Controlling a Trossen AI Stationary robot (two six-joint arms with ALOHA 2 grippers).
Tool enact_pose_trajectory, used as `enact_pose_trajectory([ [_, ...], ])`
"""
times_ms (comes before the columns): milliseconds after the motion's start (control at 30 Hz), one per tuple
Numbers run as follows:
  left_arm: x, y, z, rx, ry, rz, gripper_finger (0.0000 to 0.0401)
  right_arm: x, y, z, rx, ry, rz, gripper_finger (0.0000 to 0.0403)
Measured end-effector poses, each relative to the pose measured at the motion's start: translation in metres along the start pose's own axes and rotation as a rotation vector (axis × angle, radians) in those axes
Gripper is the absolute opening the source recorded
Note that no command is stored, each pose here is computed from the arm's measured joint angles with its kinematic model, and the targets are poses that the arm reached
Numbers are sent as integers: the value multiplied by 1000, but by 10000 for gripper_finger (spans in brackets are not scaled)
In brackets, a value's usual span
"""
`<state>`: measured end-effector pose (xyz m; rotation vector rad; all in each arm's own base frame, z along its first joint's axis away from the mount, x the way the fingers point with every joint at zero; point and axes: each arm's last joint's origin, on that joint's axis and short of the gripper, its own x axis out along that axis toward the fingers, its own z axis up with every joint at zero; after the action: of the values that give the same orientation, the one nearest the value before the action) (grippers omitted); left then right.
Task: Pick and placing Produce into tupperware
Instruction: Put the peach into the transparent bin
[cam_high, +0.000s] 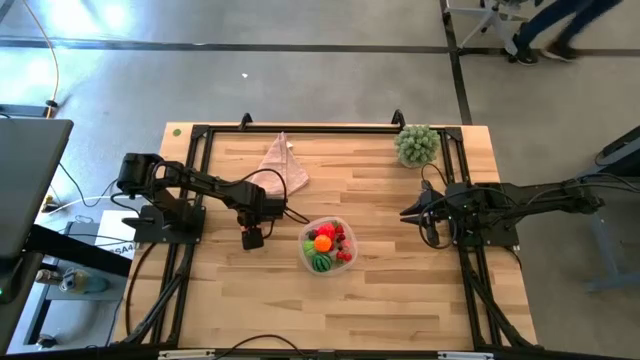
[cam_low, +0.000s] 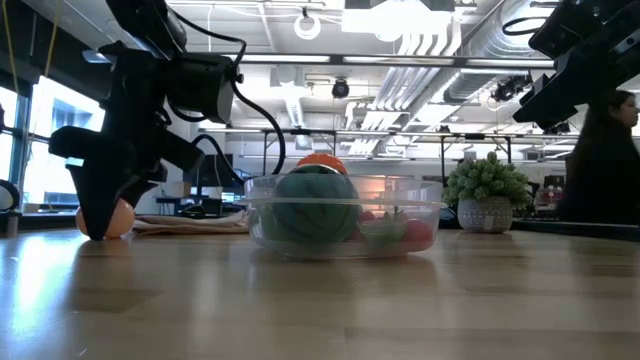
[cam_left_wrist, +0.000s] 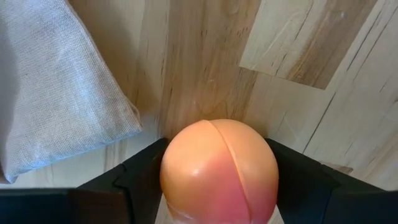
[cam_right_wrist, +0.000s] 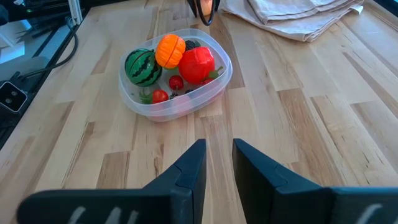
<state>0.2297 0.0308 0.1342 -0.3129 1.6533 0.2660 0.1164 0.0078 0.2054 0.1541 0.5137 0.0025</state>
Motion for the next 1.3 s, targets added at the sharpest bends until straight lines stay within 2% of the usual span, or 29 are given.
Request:
enact_pose_trajectory([
  [100, 0, 0, 0, 0, 0, 0, 244, 0, 0, 0, 0, -1, 0, 68],
  [333, 0, 0, 0, -1, 0, 0, 213, 0, 0, 0, 0, 0, 0, 68],
  [600, 0, 0, 1, -2, -8, -2, 236, 0, 0, 0, 0, 0, 0, 68],
  [833, -13, -4, 12, 21, -58, -22, 211, 0, 0, 0, 0, 0, 0, 68],
  [1133, -63, -10, 34, 53, -126, -38, 238, 0, 0, 0, 0, 0, 0, 68],
  [1300, -111, -17, 51, 114, -256, -98, 213, 0, 0, 0, 0, 0, 0, 68],
])
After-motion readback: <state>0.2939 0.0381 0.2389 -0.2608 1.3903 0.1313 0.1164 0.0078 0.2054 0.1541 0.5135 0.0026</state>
